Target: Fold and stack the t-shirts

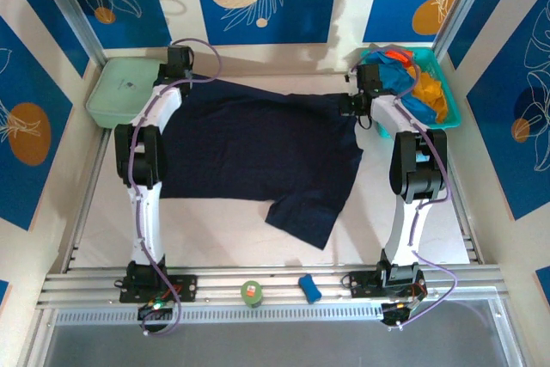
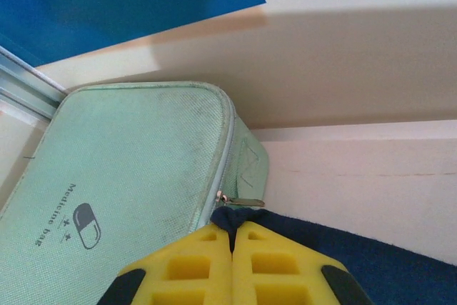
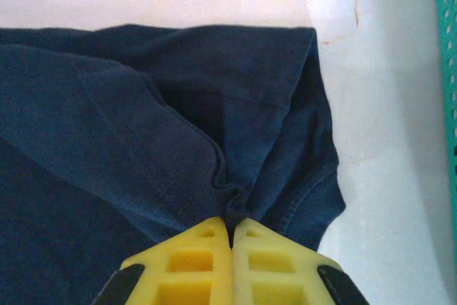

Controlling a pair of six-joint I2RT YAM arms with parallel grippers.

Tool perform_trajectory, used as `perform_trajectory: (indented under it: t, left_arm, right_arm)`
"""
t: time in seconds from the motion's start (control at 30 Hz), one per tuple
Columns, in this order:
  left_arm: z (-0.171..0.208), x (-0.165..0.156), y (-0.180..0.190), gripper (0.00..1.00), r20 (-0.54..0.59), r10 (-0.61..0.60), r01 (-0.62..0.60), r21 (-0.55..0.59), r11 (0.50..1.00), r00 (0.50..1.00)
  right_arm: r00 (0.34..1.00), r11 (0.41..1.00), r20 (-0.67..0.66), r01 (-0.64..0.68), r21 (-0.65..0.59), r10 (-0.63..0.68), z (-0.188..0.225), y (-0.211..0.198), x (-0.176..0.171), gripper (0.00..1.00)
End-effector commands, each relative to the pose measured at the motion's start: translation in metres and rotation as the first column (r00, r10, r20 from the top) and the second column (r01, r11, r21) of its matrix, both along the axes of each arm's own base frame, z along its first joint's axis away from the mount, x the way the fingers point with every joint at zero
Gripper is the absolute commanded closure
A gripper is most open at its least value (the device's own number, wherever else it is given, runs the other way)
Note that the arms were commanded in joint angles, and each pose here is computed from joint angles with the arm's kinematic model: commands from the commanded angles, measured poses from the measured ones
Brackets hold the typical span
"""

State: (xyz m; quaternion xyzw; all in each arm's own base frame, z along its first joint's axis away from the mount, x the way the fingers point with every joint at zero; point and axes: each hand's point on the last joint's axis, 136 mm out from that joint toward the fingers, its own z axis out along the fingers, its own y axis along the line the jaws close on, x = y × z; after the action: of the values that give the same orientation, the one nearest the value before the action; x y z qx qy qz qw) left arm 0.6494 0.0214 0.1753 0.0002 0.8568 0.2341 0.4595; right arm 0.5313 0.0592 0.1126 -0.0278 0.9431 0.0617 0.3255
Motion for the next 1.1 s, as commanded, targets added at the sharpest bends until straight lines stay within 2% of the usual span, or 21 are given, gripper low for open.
perform_trajectory:
  t: [0.0, 0.2, 0.43, 0.67, 0.83, 0.97, 1.07]
  left_arm:
    - [0.052, -0.007, 0.016, 1.0, 0.089, 0.038, -0.041, 0.027, 0.999, 0.995]
    - [0.041, -0.018, 0.017, 1.0, 0.063, 0.047, -0.048, 0.016, 0.999, 0.997]
    - [0.002, -0.041, 0.018, 1.0, -0.023, 0.061, -0.061, 0.001, 0.998, 0.998]
    - [-0.037, -0.051, 0.025, 0.97, -0.132, 0.084, -0.077, 0.057, 0.995, 0.988]
    - [-0.057, -0.057, 0.032, 0.78, -0.19, 0.116, -0.095, 0.113, 0.989, 0.975]
    - [-0.067, -0.063, 0.038, 0.48, -0.22, 0.144, -0.112, 0.15, 0.982, 0.965]
    - [-0.072, -0.067, 0.039, 0.19, -0.237, 0.155, -0.121, 0.152, 0.981, 0.959]
  right_arm:
    - [0.998, 0.999, 0.067, -0.008, 0.037, 0.006, 0.03, 0.004, -0.004, 1.0]
    - [0.999, 0.999, 0.048, -0.01, 0.043, 0.007, 0.024, 0.004, -0.019, 1.0]
    - [0.999, 0.995, 0.018, -0.041, 0.088, 0.04, 0.015, 0.021, -0.034, 1.0]
    - [0.995, 0.993, -0.043, -0.091, 0.079, 0.095, -0.005, 0.048, -0.057, 1.0]
    - [0.989, 0.994, -0.105, -0.095, 0.052, 0.1, -0.024, 0.053, -0.071, 1.0]
    - [0.986, 0.996, -0.142, -0.088, 0.033, 0.092, -0.036, 0.051, -0.077, 1.0]
    - [0.982, 0.996, -0.164, -0.088, 0.019, 0.089, -0.043, 0.049, -0.079, 1.0]
